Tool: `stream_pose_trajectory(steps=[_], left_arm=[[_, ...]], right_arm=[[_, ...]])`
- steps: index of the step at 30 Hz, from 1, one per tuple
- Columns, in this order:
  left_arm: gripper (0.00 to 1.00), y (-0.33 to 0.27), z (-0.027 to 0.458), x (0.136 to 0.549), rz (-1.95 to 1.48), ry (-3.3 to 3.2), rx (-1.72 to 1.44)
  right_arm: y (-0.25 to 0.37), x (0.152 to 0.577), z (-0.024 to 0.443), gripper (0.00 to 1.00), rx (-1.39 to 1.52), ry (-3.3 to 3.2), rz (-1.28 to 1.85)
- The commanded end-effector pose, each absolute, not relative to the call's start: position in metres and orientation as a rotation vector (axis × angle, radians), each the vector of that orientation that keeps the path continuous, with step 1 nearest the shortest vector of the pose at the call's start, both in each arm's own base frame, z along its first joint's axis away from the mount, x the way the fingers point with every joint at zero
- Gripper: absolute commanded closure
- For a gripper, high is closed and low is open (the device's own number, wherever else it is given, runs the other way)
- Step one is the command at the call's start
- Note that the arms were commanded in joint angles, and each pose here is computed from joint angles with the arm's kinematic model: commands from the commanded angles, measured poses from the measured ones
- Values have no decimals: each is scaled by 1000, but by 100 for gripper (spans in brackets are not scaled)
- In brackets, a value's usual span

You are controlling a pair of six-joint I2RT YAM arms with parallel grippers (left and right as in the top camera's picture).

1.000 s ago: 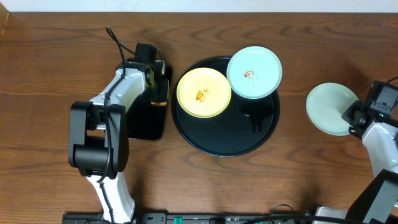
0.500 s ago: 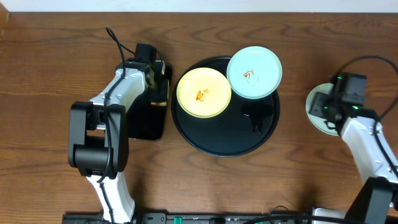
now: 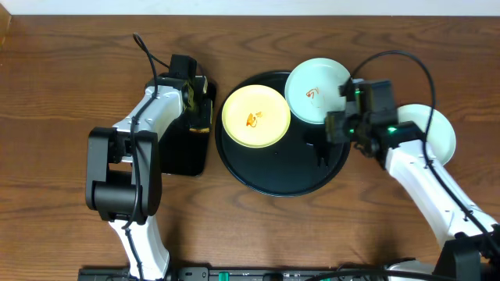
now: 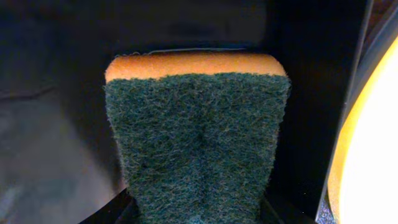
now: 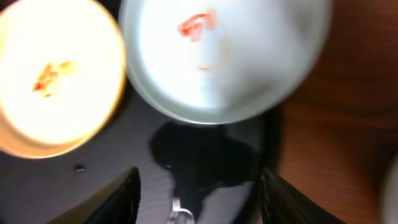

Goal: Clean dirty plates on tray and stack at the side
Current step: 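Move the right gripper to grip the yellow plate's rim on the tray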

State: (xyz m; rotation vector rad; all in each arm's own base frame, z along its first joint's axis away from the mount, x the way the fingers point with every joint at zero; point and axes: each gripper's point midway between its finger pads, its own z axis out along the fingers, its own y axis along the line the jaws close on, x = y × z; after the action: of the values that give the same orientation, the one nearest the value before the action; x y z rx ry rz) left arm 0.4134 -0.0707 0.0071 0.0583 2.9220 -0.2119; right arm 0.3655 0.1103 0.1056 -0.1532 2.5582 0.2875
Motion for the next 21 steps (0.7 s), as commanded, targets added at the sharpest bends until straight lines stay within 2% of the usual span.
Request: stream_pose_trajectory(steps=[1, 16, 21], left_arm=[[52, -72, 2, 407, -219, 2948, 50], [52, -72, 2, 406, -219, 2948, 50], [52, -72, 2, 406, -218, 2951, 50]], right_arm=[[135, 363, 98, 42, -102, 2590, 358], [216, 364, 33, 44, 43, 2667, 534], [228, 361, 13, 54, 34, 2692, 539]])
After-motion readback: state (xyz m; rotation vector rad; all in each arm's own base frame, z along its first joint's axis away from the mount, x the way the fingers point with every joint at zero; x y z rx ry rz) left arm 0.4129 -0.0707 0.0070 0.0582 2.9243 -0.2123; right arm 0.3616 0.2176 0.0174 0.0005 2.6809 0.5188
